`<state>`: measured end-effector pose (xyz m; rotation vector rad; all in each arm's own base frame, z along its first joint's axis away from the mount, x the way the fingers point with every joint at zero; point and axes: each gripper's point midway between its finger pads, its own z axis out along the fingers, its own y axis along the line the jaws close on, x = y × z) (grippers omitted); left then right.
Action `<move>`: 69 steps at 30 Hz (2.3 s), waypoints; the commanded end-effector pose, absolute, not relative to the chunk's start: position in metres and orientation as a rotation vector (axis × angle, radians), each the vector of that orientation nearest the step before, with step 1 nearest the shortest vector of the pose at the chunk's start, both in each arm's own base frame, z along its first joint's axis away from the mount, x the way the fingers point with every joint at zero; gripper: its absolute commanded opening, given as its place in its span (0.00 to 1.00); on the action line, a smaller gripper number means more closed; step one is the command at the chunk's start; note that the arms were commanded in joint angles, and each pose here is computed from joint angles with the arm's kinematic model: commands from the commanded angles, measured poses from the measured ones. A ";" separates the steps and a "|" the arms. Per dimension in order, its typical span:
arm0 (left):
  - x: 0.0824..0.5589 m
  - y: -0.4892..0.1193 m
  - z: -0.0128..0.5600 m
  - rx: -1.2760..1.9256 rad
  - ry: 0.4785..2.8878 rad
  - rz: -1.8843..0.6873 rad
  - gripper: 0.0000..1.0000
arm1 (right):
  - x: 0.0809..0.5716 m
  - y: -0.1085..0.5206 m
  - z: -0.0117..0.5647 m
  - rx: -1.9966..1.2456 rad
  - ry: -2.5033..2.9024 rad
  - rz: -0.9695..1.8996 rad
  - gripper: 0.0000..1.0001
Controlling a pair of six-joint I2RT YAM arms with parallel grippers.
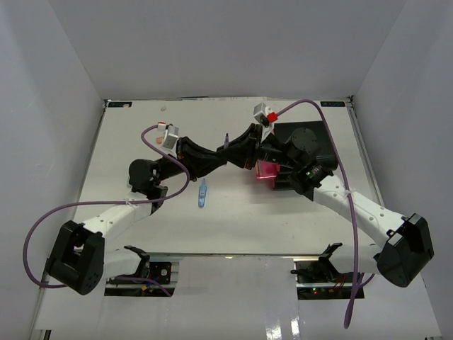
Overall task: Sort the stationery into containers
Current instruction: Pick up the pen from the center of the board, then pick up the pen cap from the center of the board.
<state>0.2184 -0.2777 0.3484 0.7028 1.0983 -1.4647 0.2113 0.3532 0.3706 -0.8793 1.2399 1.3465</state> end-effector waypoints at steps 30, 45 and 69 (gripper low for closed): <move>0.316 -0.095 0.116 -0.329 2.338 -0.184 0.90 | 0.228 0.277 0.328 -0.760 1.421 0.866 0.08; 0.339 -0.058 0.062 -0.412 2.496 0.054 0.69 | 0.220 0.256 0.310 -0.751 1.429 0.800 0.08; 0.344 -0.050 0.036 -0.413 2.565 0.128 0.57 | 0.218 0.247 0.309 -0.732 1.431 0.773 0.08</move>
